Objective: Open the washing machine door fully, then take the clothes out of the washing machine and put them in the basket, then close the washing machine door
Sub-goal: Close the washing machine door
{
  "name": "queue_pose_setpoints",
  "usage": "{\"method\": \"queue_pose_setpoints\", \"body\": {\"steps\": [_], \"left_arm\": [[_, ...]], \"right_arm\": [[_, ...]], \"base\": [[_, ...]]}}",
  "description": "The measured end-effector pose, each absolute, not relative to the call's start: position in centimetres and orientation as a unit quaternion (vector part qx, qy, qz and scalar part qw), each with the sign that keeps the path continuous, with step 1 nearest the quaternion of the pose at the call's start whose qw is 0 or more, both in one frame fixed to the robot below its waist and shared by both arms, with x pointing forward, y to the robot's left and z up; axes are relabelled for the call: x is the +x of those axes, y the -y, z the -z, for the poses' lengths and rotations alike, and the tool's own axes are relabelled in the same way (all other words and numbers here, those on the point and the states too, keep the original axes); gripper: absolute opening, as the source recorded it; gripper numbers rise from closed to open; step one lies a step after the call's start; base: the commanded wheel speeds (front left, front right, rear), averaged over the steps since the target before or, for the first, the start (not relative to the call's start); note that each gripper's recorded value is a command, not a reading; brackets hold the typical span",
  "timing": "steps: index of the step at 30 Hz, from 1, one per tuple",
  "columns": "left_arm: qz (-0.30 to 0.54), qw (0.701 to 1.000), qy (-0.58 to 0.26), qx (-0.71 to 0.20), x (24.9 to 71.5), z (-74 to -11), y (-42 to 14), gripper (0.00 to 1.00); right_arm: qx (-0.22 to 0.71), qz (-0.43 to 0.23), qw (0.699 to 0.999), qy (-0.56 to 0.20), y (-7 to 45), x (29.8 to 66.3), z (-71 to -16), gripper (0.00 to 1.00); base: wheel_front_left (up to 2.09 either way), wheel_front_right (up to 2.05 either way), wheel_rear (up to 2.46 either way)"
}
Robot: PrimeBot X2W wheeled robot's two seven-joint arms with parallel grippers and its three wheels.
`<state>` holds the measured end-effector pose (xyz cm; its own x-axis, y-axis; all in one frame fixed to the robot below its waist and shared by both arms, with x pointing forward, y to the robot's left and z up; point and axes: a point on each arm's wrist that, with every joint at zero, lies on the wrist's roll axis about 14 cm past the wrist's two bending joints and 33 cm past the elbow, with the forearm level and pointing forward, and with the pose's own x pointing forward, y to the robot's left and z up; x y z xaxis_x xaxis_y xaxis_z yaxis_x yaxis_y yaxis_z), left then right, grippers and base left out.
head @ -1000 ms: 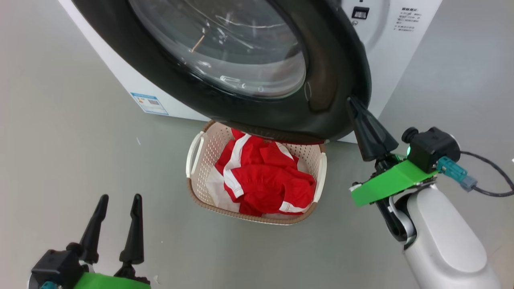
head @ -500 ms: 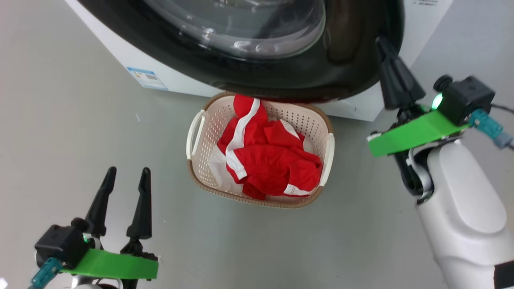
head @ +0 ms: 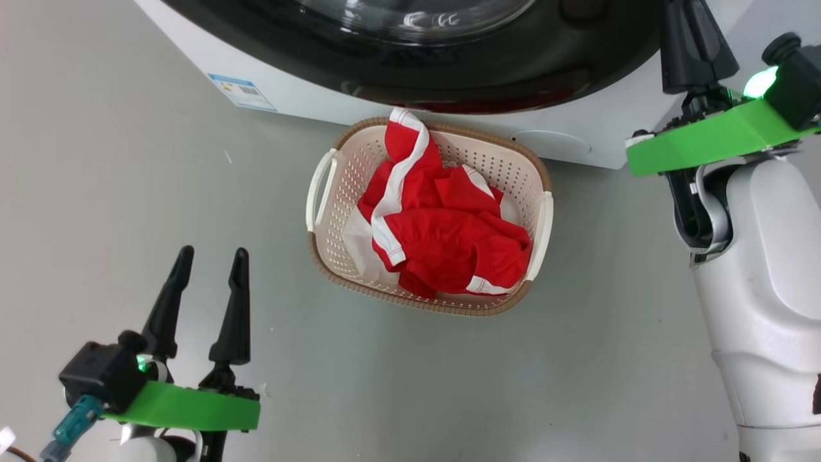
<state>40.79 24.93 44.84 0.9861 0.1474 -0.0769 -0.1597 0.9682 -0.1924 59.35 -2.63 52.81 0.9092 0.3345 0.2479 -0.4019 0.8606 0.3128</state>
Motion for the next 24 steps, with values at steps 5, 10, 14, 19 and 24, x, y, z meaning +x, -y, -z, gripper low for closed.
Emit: {"method": "queue_pose_setpoints", "body": {"steps": [5,10,14,19,24], "left_arm": [[-0.078,0.992,-0.029,-0.097,41.2,-44.9,-25.1,1.0],[-0.076,0.992,-0.031,-0.1,41.3,-44.7,-24.9,1.0],[-0.073,0.992,-0.029,-0.102,41.4,-44.8,-24.7,1.0],[-0.069,0.992,-0.024,-0.104,41.4,-45.2,-24.5,1.0],[-0.062,0.992,-0.019,-0.106,41.4,-45.6,-24.2,1.0]], "right_arm": [[0.188,-0.194,0.958,0.096,2.4,59.7,-52.6,0.0],[0.19,-0.192,0.958,0.1,2.7,60.0,-52.9,0.0],[0.187,-0.193,0.957,0.104,2.8,59.9,-53.4,0.0],[0.178,-0.201,0.957,0.11,2.6,59.0,-54.2,0.08],[0.168,-0.199,0.962,0.086,3.3,56.9,-52.5,1.0]], "base": [[0.0,0.0,0.0],[0.0,0.0,0.0],[0.0,0.0,0.0],[0.0,0.0,0.0],[0.0,0.0,0.0]]}}
